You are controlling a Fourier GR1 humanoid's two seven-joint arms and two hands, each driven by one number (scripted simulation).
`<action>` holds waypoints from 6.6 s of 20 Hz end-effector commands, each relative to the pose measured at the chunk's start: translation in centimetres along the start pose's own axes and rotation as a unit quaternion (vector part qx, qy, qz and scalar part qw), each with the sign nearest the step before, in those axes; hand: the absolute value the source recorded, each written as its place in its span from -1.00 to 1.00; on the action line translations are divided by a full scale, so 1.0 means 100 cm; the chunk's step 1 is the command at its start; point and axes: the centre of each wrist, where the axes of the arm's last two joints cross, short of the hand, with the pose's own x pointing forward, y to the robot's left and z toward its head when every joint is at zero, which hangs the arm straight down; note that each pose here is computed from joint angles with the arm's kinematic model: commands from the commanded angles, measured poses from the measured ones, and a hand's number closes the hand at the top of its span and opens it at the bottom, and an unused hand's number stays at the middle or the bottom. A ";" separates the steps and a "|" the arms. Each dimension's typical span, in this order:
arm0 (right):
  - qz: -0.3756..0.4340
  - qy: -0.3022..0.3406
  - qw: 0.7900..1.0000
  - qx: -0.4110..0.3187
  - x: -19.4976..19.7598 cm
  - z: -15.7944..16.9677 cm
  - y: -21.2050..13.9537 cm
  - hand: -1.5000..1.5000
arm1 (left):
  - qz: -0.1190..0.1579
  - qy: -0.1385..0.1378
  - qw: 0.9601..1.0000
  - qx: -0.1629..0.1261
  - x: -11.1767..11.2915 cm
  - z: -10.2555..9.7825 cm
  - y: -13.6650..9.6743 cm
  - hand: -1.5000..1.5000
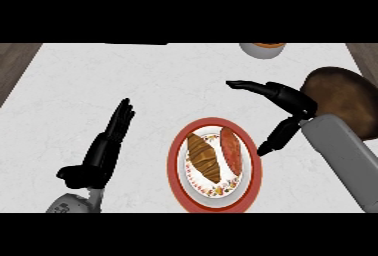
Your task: Pick the croissant from the plate and place it in the pan
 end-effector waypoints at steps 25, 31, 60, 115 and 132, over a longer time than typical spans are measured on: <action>0.233 0.105 0.931 0.261 -0.021 -0.061 0.098 -1.00 | -0.001 0.005 1.000 0.022 0.007 0.015 0.025 0.00; 0.209 0.109 0.941 0.245 -0.024 -0.089 0.121 -1.00 | 0.004 0.004 1.000 0.006 -0.005 -0.016 -0.004 0.00; 0.303 0.059 0.923 0.230 -0.059 -0.089 0.156 1.00 | 0.004 -0.002 1.000 0.007 -0.003 0.000 0.008 0.00; 0.393 0.479 0.378 -0.688 -0.015 0.177 -0.088 1.00 | 0.010 -0.006 1.000 -0.005 0.008 -0.007 0.001 0.00; 0.211 0.457 0.523 -0.687 -0.013 0.189 -0.095 -1.00 | 0.001 -0.017 1.000 -0.008 0.006 -0.004 -0.001 0.00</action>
